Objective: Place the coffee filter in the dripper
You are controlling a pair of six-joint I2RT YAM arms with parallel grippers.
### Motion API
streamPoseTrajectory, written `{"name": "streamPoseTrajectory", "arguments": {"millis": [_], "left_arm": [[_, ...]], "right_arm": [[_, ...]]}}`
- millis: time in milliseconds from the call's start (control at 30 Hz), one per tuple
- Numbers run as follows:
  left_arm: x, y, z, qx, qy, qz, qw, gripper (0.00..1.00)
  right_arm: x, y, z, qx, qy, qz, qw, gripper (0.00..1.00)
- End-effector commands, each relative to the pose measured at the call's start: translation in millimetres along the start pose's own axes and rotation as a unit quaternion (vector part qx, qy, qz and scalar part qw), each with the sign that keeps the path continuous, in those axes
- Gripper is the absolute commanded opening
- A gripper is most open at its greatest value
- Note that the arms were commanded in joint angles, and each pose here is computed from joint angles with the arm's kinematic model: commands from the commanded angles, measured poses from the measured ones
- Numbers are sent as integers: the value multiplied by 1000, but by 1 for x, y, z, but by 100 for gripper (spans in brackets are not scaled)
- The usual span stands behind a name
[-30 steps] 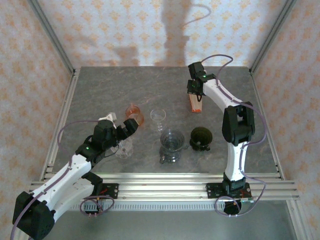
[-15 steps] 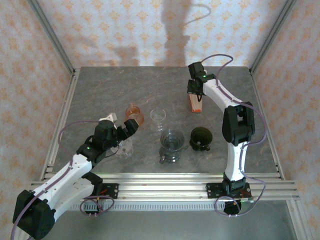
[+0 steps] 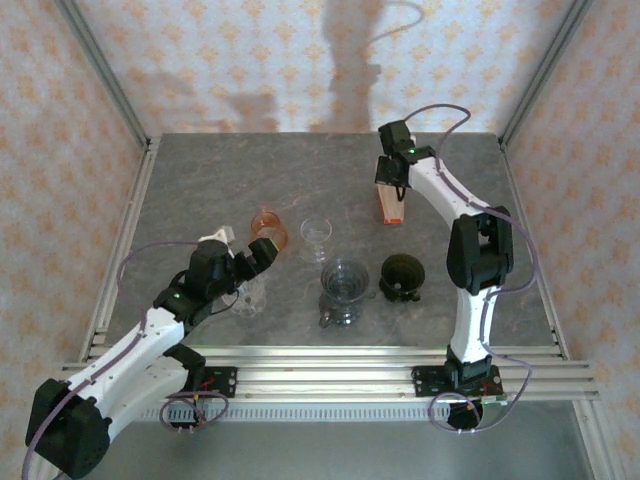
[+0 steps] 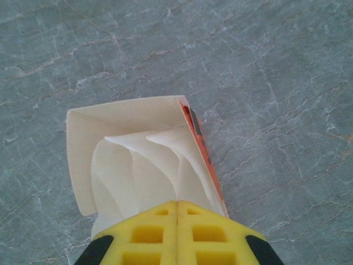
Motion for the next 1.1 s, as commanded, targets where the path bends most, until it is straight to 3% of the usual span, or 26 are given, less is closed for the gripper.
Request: {"name": "streamPoseTrajectory", "arguments": {"millis": [0, 367, 700, 867, 1067], "left_arm": [[-1, -3, 1, 3, 2, 13, 1000, 100], [-1, -5, 0, 2, 1, 14, 1000, 100], [-3, -5, 0, -1, 4, 11, 1000, 100], [-5, -5, 0, -3, 8, 12, 1000, 100], [-7, -9, 0, -2, 15, 24, 1000, 100]], "right_arm": [[30, -8, -9, 3, -29, 11, 1000, 2], [20, -4, -2, 8, -6, 4, 1000, 2], [6, -1, 4, 3, 8, 2, 1000, 14], [11, 0, 2, -2, 3, -6, 1000, 25], [24, -2, 0, -10, -14, -11, 1000, 26]]}}
Point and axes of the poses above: each hand's point on the last joint's axis, 136 mm out from that joint toward the fingers, its own x axis back along the fingers, its own y axis along the line the jaws close on, z = x × y, the point moved 8 cm from there along x, back along the fingers, and after that the axes turned 4 degrees about x, right-handed, at the moved point
